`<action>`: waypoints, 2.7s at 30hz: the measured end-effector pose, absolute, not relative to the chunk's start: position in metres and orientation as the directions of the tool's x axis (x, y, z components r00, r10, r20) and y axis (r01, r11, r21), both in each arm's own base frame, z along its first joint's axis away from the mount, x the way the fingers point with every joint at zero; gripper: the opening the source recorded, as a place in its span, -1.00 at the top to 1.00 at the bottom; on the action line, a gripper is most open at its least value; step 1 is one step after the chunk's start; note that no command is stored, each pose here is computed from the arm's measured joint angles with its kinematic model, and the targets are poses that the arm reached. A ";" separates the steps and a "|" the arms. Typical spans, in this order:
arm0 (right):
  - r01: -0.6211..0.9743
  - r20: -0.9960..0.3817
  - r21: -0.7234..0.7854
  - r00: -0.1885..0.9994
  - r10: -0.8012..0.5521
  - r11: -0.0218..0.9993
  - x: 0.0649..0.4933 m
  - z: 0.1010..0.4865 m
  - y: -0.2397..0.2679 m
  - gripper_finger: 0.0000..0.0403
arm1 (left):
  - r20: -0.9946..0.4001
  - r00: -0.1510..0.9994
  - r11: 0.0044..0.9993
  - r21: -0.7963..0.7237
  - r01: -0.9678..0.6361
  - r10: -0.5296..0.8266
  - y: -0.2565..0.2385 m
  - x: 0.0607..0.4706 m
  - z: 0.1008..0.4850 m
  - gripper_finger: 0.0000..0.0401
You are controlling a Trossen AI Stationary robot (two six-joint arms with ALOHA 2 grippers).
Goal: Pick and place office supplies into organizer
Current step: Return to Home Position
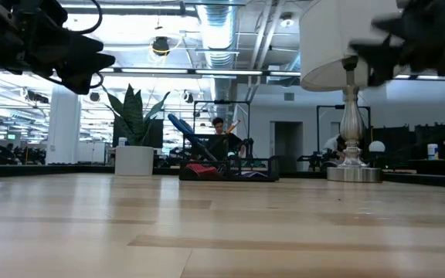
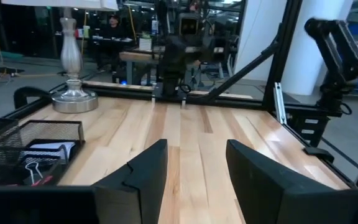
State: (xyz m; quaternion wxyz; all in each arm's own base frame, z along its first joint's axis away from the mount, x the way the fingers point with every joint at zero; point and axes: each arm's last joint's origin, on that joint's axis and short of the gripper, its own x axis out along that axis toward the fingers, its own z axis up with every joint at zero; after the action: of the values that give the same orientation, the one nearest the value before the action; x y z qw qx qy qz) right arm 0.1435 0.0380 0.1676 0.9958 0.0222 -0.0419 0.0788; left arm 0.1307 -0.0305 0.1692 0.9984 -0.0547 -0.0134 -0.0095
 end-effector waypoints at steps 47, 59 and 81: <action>-0.019 0.003 0.001 1.000 0.019 1.000 0.096 0.166 0.028 -0.09 | -0.251 0.968 1.000 0.024 0.015 -0.009 -0.030 0.127 0.141 0.21; -0.019 0.003 0.001 1.000 0.019 1.000 0.096 0.166 0.028 -0.09 | -0.476 0.879 0.995 0.092 0.032 0.016 -0.027 0.119 0.119 0.21; -0.019 0.001 0.001 1.000 0.019 1.000 0.096 0.166 0.028 -0.09 | 0.085 0.989 0.991 -0.041 0.124 -0.120 -0.027 0.092 0.175 0.21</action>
State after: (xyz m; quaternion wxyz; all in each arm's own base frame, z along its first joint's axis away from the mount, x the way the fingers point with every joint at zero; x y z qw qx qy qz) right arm 0.0964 0.0278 0.1659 1.0000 0.0003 -0.0006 0.0095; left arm 0.0922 -0.0269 0.1754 0.9970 -0.0233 -0.0411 -0.0613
